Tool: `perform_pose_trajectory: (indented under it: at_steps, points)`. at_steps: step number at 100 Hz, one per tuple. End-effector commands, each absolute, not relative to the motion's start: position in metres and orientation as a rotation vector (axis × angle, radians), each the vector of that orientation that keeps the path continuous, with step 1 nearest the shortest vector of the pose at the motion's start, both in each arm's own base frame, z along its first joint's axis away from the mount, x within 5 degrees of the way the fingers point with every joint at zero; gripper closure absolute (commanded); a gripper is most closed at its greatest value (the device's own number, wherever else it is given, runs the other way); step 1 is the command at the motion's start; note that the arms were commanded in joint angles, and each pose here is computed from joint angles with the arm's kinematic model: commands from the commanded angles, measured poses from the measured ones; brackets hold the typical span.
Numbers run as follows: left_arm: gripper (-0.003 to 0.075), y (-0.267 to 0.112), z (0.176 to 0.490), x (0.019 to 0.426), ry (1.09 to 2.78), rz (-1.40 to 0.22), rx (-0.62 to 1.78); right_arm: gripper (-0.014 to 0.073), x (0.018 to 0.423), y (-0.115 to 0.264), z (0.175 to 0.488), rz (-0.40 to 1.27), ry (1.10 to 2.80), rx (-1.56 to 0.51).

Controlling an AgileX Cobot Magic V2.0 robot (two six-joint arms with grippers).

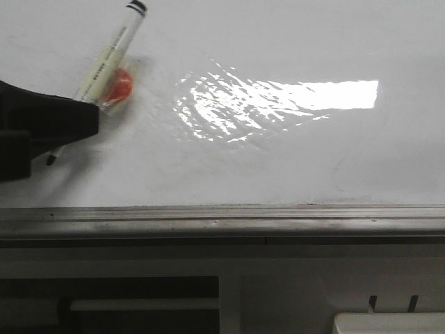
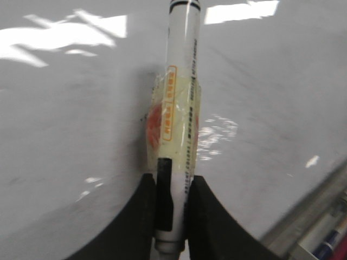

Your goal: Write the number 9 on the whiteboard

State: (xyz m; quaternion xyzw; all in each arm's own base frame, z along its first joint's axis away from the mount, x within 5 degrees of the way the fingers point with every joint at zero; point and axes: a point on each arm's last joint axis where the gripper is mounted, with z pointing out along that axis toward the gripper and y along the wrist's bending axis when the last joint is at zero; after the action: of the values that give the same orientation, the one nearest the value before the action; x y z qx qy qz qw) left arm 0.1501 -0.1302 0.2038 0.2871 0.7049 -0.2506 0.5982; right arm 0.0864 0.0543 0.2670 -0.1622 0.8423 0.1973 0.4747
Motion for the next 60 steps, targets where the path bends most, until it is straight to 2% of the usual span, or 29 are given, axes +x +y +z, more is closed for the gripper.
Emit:
perform_pose_trajectory:
  at_steps: [1, 6, 16, 23, 41, 60]
  points:
    - [0.074, -0.141, 0.223, 0.138, 1.419, -0.632, 0.846, 0.0626, 0.092, 0.069, 0.301, 0.535, 1.933, -0.512]
    - [0.074, -0.143, 0.225, 0.133, 1.374, -0.631, 0.918, 0.0551, 0.092, 0.08, 0.312, 0.568, 1.885, -0.61]
    - [0.074, -0.142, 0.23, 0.128, 1.332, -0.635, 0.949, 0.033, 0.094, 0.102, 0.33, 0.648, 1.812, -0.716]
    - [0.074, -0.141, 0.233, 0.126, 1.306, -0.634, 0.959, 0.0232, 0.094, 0.116, 0.336, 0.693, 1.791, -0.779]
    - [0.074, -0.144, 0.232, 0.116, 1.22, -0.627, 1.1, 0.0227, 0.102, 0.155, 0.338, 0.758, 1.743, -0.858]
    - [0.074, -0.146, 0.236, 0.114, 1.175, -0.652, 1.099, 0.0227, 0.118, 0.178, 0.327, 0.741, 1.793, -0.864]
